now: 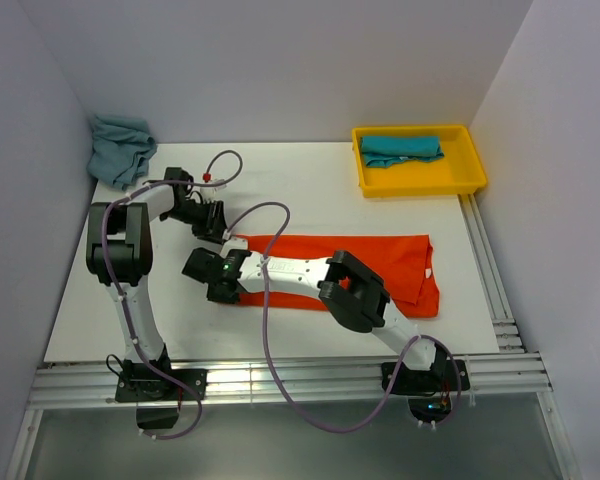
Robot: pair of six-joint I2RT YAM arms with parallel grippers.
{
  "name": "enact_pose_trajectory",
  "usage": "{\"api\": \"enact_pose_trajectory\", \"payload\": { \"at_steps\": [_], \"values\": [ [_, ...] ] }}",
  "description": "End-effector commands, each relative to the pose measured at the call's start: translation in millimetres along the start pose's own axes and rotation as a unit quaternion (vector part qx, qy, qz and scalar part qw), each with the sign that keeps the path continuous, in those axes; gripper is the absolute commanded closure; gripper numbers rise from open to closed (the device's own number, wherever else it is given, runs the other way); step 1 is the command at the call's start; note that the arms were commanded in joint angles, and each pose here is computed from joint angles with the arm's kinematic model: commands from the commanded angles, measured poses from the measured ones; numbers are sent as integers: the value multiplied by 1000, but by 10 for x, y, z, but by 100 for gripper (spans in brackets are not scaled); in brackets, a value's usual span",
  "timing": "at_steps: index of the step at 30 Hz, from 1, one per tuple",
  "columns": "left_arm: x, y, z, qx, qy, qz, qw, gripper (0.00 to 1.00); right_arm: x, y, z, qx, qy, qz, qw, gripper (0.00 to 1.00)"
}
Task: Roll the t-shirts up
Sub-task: Roll the tshirt
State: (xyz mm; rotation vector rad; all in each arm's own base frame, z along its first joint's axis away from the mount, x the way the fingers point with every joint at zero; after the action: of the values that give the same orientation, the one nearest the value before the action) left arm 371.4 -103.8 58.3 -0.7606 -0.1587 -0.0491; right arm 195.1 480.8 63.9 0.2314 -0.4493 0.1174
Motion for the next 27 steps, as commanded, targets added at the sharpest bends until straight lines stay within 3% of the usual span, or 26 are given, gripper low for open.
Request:
{"api": "enact_pose_trajectory", "payload": {
  "at_steps": [1,3,9,11,15,18,27],
  "values": [
    [4,-35,-26,-7,-3,-2,1000,62,-17,0,-4,-15,-3,5,1000,78],
    [7,-42,-16,-5,-6,-1,1000,71,-15,1,6,-15,-2,6,1000,91],
    [30,-65,70,19,-22,-4,1000,87,34,16,84,-11,-5,11,1000,99],
    [36,-97,102,22,-27,-6,999,86,63,16,131,-11,-9,13,1000,92],
    [35,-78,110,36,-29,-7,999,82,115,79,219,-5,-23,18,1000,69],
    [27,-72,102,37,-30,-9,999,80,143,127,244,-11,-31,22,999,59],
    [-13,-75,63,43,-25,-11,999,80,54,173,54,-29,-20,30,999,58]
  ]
}}
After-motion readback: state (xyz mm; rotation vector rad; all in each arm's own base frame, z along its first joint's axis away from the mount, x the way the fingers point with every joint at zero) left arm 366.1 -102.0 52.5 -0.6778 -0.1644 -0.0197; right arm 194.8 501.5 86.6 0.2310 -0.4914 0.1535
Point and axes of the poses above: each gripper's point midway between its finger pads, its own z axis back along the fingers, its own y axis along the line the jaws close on, x = y × z, the point moved 4 cm from there along z, back along the fingers, and after that the axes turned 15 degrees about z, right-handed, at the moved point
